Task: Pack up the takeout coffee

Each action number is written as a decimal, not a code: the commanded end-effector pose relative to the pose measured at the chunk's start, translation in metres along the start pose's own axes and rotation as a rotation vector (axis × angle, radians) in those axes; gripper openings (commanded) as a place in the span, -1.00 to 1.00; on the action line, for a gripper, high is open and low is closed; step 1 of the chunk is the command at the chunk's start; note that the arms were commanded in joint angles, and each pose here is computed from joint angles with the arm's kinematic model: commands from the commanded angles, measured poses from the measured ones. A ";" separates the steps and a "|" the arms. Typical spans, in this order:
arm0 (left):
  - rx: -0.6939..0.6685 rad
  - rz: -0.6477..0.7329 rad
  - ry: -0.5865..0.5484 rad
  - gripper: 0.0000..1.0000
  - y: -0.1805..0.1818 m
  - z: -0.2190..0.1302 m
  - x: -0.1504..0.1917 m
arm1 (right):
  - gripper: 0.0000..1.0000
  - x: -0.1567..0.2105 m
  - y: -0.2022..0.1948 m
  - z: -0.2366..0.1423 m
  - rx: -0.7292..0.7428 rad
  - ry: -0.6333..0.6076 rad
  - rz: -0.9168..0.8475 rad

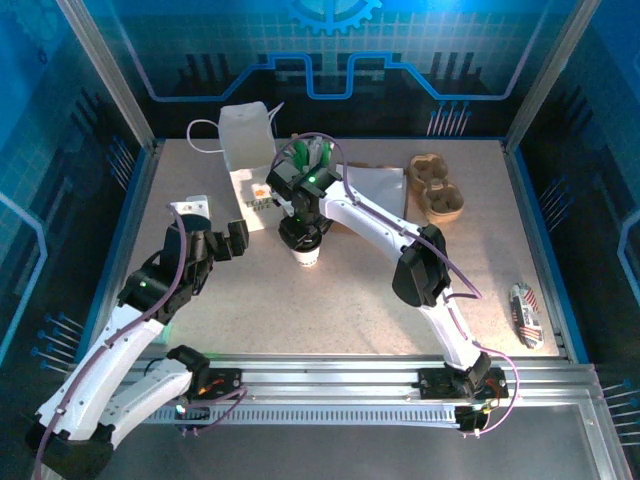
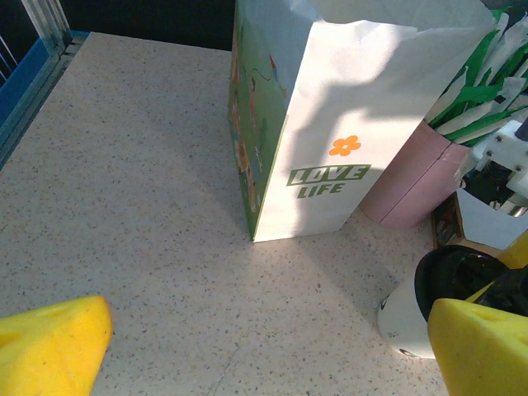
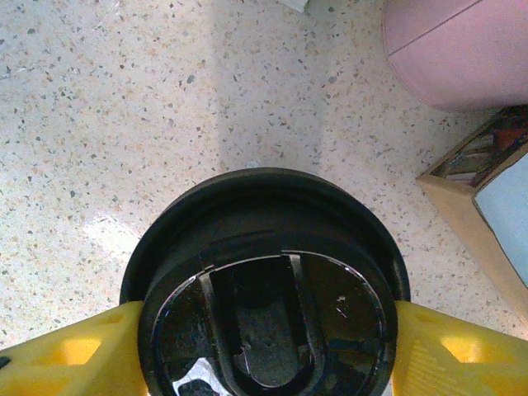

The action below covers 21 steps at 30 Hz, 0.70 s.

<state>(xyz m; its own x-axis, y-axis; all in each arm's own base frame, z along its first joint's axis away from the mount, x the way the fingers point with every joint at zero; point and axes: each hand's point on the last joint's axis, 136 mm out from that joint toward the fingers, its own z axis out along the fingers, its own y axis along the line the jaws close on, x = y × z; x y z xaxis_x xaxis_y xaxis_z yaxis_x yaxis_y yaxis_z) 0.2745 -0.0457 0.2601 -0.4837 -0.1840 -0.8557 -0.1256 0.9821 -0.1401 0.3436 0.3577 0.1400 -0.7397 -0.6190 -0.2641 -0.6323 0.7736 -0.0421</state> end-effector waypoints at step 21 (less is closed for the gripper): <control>0.009 0.002 -0.008 0.99 0.000 0.002 -0.003 | 0.32 0.001 0.010 -0.012 -0.007 0.020 -0.043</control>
<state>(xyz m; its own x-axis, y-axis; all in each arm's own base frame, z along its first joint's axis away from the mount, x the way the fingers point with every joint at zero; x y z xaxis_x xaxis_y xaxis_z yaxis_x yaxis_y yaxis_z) 0.2751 -0.0449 0.2594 -0.4863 -0.1875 -0.8534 -0.1277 0.9815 -0.1429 0.3449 0.3581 0.1536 -0.7277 -0.6299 -0.2715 -0.6395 0.7662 -0.0638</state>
